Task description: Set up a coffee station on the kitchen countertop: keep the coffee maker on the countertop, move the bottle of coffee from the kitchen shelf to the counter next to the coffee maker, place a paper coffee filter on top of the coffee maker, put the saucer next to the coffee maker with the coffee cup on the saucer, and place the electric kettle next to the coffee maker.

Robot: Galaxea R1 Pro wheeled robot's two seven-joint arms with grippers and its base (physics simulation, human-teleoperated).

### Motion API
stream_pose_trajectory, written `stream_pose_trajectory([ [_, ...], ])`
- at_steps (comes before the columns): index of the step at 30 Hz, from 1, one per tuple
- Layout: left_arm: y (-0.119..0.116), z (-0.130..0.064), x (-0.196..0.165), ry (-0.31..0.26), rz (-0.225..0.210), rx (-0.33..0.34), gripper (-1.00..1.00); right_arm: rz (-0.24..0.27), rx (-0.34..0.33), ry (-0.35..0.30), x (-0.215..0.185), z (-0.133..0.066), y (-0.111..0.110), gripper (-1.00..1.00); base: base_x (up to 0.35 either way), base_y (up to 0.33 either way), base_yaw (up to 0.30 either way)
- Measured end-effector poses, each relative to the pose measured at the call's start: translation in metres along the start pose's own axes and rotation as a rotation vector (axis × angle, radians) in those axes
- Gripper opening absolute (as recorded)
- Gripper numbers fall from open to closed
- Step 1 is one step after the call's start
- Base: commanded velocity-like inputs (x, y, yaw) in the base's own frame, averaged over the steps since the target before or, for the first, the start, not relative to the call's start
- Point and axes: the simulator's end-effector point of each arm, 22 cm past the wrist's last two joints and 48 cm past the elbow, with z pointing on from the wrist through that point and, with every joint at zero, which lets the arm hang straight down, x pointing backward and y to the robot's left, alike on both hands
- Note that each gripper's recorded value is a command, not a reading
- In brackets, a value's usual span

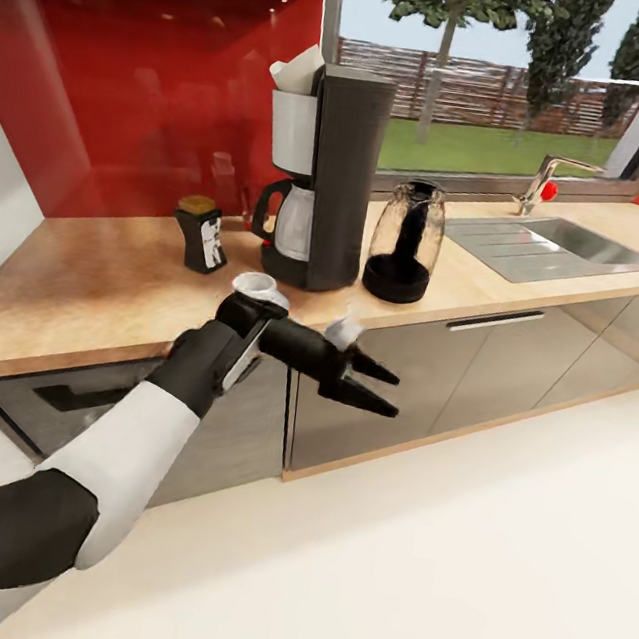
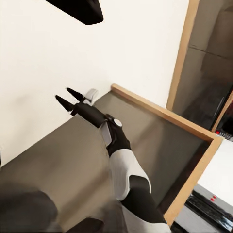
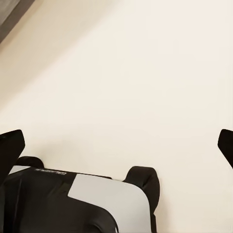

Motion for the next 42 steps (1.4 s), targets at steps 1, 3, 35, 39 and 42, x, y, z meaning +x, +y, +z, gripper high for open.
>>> stream_pose_trajectory([
  [1,0.001,0.003,0.011,-0.007,-0.005,0.006,1.00,0.000,0.000,0.000,0.000,0.000,0.000,1.00,0.000,0.000,0.000],
  [3,0.004,0.015,0.062,-0.037,-0.043,0.032,1.00,0.000,0.000,0.001,0.000,0.000,0.000,1.00,0.000,0.000,0.000],
  [35,-0.132,-0.134,0.567,-0.052,-0.710,-0.318,1.00,-0.002,-0.001,0.000,0.001,0.002,0.002,1.00,0.000,0.000,0.000],
  [39,-0.160,-0.133,0.592,-0.088,-0.787,-0.372,1.00,0.004,-0.001,0.006,0.004,0.002,0.001,1.00,0.000,0.000,0.000],
  [42,-0.150,-0.140,0.617,-0.047,-0.814,-0.501,1.00,0.008,-0.003,0.010,0.007,0.001,0.002,1.00,0.000,0.000,0.000],
])
